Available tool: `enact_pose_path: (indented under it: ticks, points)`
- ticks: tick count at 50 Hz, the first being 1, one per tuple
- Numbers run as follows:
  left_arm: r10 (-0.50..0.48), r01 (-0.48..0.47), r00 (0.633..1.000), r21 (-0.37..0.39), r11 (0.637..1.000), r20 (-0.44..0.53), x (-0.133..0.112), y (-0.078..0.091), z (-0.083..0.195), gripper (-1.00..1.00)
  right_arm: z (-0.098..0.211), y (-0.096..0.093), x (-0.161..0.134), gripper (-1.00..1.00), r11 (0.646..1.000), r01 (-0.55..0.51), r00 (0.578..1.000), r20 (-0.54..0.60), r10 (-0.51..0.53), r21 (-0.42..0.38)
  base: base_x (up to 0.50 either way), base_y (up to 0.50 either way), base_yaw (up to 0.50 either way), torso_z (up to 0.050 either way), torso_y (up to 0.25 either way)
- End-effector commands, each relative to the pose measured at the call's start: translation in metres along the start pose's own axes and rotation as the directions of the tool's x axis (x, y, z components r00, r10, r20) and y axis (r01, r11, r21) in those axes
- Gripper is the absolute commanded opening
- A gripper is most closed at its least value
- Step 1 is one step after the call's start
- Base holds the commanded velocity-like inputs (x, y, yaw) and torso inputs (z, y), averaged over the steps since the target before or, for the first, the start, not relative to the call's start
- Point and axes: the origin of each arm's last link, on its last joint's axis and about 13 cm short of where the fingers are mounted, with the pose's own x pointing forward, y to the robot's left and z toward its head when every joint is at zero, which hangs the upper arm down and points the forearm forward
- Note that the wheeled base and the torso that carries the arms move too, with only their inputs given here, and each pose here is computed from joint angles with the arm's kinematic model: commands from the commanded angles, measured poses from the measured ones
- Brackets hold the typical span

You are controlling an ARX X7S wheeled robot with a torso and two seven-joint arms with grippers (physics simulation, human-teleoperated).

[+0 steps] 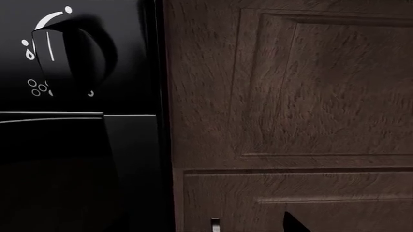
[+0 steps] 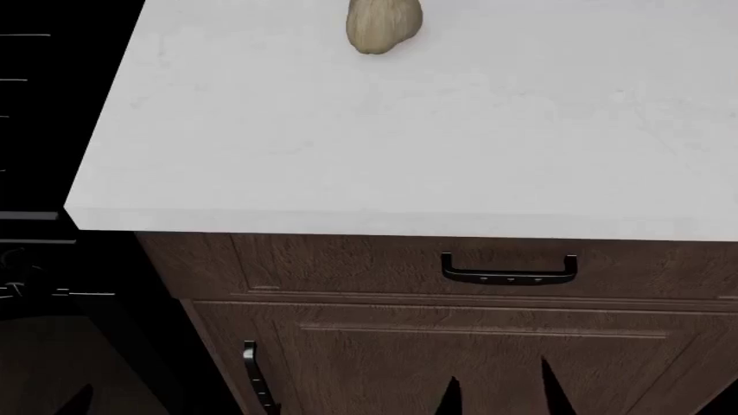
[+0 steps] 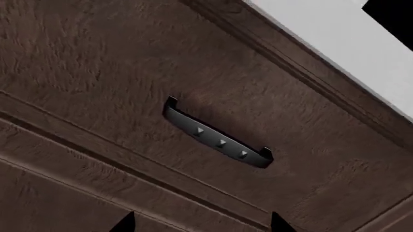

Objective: Open the right drawer.

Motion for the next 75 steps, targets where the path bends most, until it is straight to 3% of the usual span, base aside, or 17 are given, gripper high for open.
enact_pose_path:
  ticks: [1, 10, 22, 38, 40, 45, 46, 48, 49, 55, 56, 58, 59, 60, 62, 68, 75]
  points:
    - [-0.011, 0.011, 1.000, -0.010, 1.000, -0.002, -0.001, -0.001, 0.001, 1.00, 0.001, -0.006, 0.005, 1.00, 0.982, 0.022, 0.999, 0.043, -0.014, -0.189, 0.00, 0.00, 0.00, 0.000, 0.000]
    - [-0.013, 0.013, 1.000, -0.015, 1.000, 0.005, 0.000, -0.001, 0.001, 1.00, -0.001, -0.006, 0.010, 1.00, 0.916, 0.026, 0.995, 0.097, 0.015, -0.399, 0.00, 0.00, 0.00, 0.000, 0.000]
    - [-0.019, 0.019, 1.000, -0.020, 1.000, 0.011, -0.001, -0.001, 0.002, 1.00, -0.004, -0.015, 0.013, 1.00, 0.815, 0.033, 0.998, 0.068, 0.008, -0.578, 0.00, 0.00, 0.00, 0.000, 0.000]
    - [-0.019, 0.019, 1.000, -0.020, 1.000, 0.011, -0.001, -0.001, 0.002, 1.00, -0.004, -0.015, 0.013, 1.00, 0.815, 0.033, 0.998, 0.068, 0.008, -0.578, 0.00, 0.00, 0.00, 0.000, 0.000]
    - [-0.018, 0.018, 1.000, -0.021, 1.000, 0.011, -0.002, -0.001, 0.002, 1.00, -0.005, -0.013, 0.012, 1.00, 0.769, 0.044, 0.997, 0.077, 0.006, -0.638, 0.00, 0.00, 0.00, 0.000, 0.000]
    - [-0.019, 0.020, 1.000, -0.019, 1.000, 0.009, -0.001, -0.001, 0.002, 1.00, -0.003, -0.014, 0.012, 1.00, 0.705, 0.073, 0.995, 0.102, -0.002, -0.705, 0.00, 0.00, 0.00, 0.000, 0.000]
    - [-0.020, 0.020, 1.000, -0.018, 1.000, 0.009, -0.001, -0.002, 0.003, 1.00, -0.002, -0.015, 0.013, 1.00, 0.648, 0.090, 0.992, 0.123, 0.005, -0.756, 0.00, 0.00, 0.00, 0.000, 0.000]
    - [-0.020, 0.021, 1.000, -0.017, 1.000, 0.009, -0.002, -0.002, 0.003, 1.00, -0.001, -0.016, 0.013, 1.00, 0.670, 0.082, 0.993, 0.117, 0.007, -0.738, 0.00, 0.00, 0.00, 0.000, 0.000]
    - [-0.021, 0.021, 1.000, -0.018, 1.000, 0.010, -0.002, -0.002, 0.003, 1.00, -0.001, -0.016, 0.014, 1.00, 0.643, 0.092, 0.992, 0.125, 0.006, -0.760, 0.00, 0.00, 0.00, 0.000, 0.000]
    - [-0.020, 0.020, 1.000, -0.018, 1.000, 0.008, -0.001, -0.001, 0.002, 1.00, 0.005, -0.019, 0.017, 1.00, 0.629, 0.095, 0.992, 0.128, 0.007, -0.771, 0.00, 0.00, 0.00, 0.000, 0.000]
    - [-0.020, 0.020, 1.000, -0.018, 1.000, 0.008, -0.001, -0.001, 0.002, 1.00, 0.005, -0.019, 0.017, 1.00, 0.597, 0.103, 0.991, 0.135, 0.009, -0.796, 0.00, 0.00, 0.00, 0.000, 0.000]
    - [-0.020, 0.021, 1.000, -0.018, 1.000, 0.009, -0.001, -0.001, 0.002, 1.00, 0.005, -0.020, 0.018, 1.00, 0.622, 0.100, 0.992, 0.128, 0.000, -0.777, 0.00, 0.00, 0.00, 0.000, 0.000]
    - [-0.020, 0.021, 1.000, -0.018, 1.000, 0.008, -0.001, -0.001, 0.002, 1.00, 0.005, -0.020, 0.018, 1.00, 0.614, 0.101, 0.992, 0.129, 0.003, -0.783, 0.00, 0.00, 0.00, 0.000, 0.000]
    - [-0.022, 0.022, 1.000, -0.018, 1.000, 0.009, -0.002, -0.001, 0.001, 1.00, 0.004, -0.020, 0.019, 1.00, 0.577, 0.108, 0.990, 0.140, 0.011, -0.810, 0.00, 0.00, 0.00, 0.000, 0.000]
    - [-0.022, 0.022, 1.000, -0.020, 1.000, 0.010, -0.002, -0.001, 0.002, 1.00, 0.004, -0.020, 0.019, 1.00, 0.585, 0.106, 0.991, 0.135, 0.005, -0.804, 0.00, 0.00, 0.00, 0.000, 0.000]
    - [-0.023, 0.023, 1.000, -0.022, 1.000, 0.009, -0.002, -0.001, 0.003, 1.00, 0.003, -0.022, 0.023, 1.00, 0.503, 0.117, 0.990, 0.141, 0.009, -0.856, 0.00, 0.00, 0.00, 0.000, 0.000]
    - [-0.024, 0.024, 1.000, -0.020, 0.999, 0.008, -0.002, -0.002, 0.002, 1.00, -0.003, -0.024, 0.034, 1.00, 0.458, 0.120, 0.991, 0.135, 0.001, -0.881, 0.00, 0.00, 0.00, 0.000, 0.000]
